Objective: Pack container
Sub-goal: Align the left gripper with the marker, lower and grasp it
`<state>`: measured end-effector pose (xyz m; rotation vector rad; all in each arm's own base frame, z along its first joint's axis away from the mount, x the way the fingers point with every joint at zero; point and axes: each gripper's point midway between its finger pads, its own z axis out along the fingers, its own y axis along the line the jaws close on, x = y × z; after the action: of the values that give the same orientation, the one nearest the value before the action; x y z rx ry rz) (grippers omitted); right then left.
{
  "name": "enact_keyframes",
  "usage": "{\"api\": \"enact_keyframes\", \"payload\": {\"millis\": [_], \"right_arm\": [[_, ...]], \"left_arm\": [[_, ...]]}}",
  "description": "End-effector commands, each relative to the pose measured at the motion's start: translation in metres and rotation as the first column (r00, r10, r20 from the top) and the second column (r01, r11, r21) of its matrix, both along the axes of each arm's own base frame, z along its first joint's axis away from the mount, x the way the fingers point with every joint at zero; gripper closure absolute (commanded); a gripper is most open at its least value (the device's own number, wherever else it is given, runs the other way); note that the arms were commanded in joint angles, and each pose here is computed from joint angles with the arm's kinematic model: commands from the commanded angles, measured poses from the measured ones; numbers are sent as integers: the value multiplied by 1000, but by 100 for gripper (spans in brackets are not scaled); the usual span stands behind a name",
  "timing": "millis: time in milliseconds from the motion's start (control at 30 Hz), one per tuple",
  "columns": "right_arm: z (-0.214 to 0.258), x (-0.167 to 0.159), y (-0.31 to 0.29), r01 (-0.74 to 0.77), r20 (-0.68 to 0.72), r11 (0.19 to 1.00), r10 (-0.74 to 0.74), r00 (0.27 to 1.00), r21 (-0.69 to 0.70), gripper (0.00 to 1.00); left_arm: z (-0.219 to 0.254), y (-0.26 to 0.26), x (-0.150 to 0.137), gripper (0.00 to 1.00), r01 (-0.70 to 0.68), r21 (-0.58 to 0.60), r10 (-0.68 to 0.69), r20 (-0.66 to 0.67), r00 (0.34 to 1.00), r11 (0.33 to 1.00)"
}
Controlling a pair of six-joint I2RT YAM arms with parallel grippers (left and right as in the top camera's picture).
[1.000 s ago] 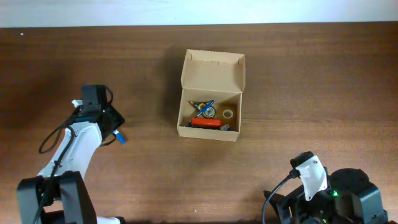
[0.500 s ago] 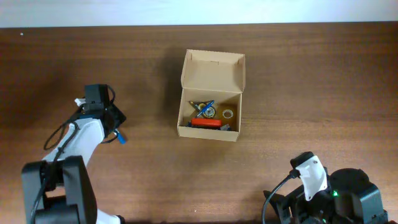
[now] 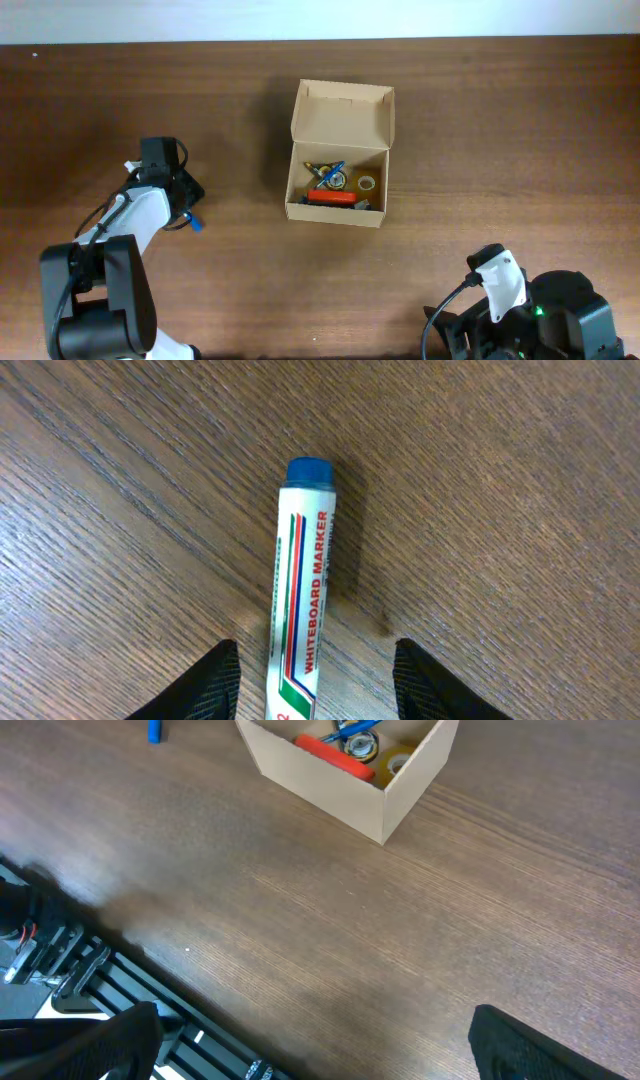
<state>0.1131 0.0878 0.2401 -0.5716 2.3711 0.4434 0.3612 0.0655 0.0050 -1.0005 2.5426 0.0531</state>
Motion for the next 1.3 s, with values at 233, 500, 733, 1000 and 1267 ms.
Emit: {"api": "enact_keyframes", "payload": {"millis": [233,500,733,1000,1267], "right_arm": [[2,0,1,-10,7,1000,10,1000,6,1],[2,0,1,-10,7,1000,10,1000,6,1],[2,0,1,-10,7,1000,10,1000,6,1],[2,0,1,-10,7,1000,10,1000,6,1],[2,0,1,-10,7,1000,10,1000,6,1]], "left_arm": [[-6,2,-1,53,-15,-8,15,-6,1000,1000],[-15,-2,-3,57,-9,-28,8,-26,1000,1000],[-17,0,-4,57,-12,-20,11,-34,999,1000],[-35,0,-15,57,-16,-20,13,-101,995,1000],[-36,7,-26,57,-28,22,31,-144,989,999]]}}
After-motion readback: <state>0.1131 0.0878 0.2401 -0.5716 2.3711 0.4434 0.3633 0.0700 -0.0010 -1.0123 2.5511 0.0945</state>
